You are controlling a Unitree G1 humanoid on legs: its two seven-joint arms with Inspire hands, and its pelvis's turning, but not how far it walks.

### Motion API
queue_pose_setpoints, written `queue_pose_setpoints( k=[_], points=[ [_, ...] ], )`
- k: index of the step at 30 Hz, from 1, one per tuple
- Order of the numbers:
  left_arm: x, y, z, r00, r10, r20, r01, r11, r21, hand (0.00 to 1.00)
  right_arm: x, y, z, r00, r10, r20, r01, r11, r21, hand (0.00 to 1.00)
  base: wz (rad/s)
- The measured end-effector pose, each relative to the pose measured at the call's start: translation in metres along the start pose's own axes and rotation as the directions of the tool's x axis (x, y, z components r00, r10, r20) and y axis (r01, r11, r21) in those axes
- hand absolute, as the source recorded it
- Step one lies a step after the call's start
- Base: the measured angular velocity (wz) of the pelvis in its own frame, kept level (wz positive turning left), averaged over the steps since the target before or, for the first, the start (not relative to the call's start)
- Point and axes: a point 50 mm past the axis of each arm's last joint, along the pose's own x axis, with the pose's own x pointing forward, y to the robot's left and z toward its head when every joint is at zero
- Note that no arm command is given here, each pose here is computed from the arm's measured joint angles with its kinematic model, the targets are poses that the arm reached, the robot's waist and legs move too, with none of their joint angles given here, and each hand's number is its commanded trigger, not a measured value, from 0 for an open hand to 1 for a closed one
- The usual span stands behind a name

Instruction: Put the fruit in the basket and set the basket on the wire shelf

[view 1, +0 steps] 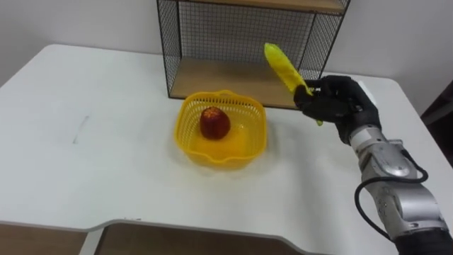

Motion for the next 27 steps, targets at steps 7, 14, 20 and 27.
queue_pose_setpoints(
  k=[7, 14, 20, 27],
  points=[
    [0.0, 0.003, 0.009, 0.999, 0.014, 0.037, -0.014, 1.0, -0.006, 0.0, 0.0, 0.005, 0.019, 0.997, 0.023, 0.078, -0.015, 0.994, -0.105, 1.0, 0.0],
    [0.0, 0.006, 0.017, 0.997, 0.026, 0.068, -0.027, 1.0, 0.01, 0.0, 0.001, 0.013, 0.024, 0.994, 0.057, 0.089, -0.029, 0.956, -0.293, 1.0, 0.0],
    [0.0, 0.006, 0.017, 0.997, 0.022, 0.07, -0.024, 0.999, 0.026, 0.0, 0.001, 0.023, 0.022, 0.992, 0.102, 0.072, -0.069, 0.928, -0.366, 0.5, 0.0],
    [0.0, 0.006, 0.019, 0.997, 0.02, 0.079, -0.023, 0.999, 0.035, 0.0, 0.0, 0.035, 0.017, 0.984, 0.175, 0.039, -0.142, 0.895, -0.423, 0.0, 0.0]
  ],
)
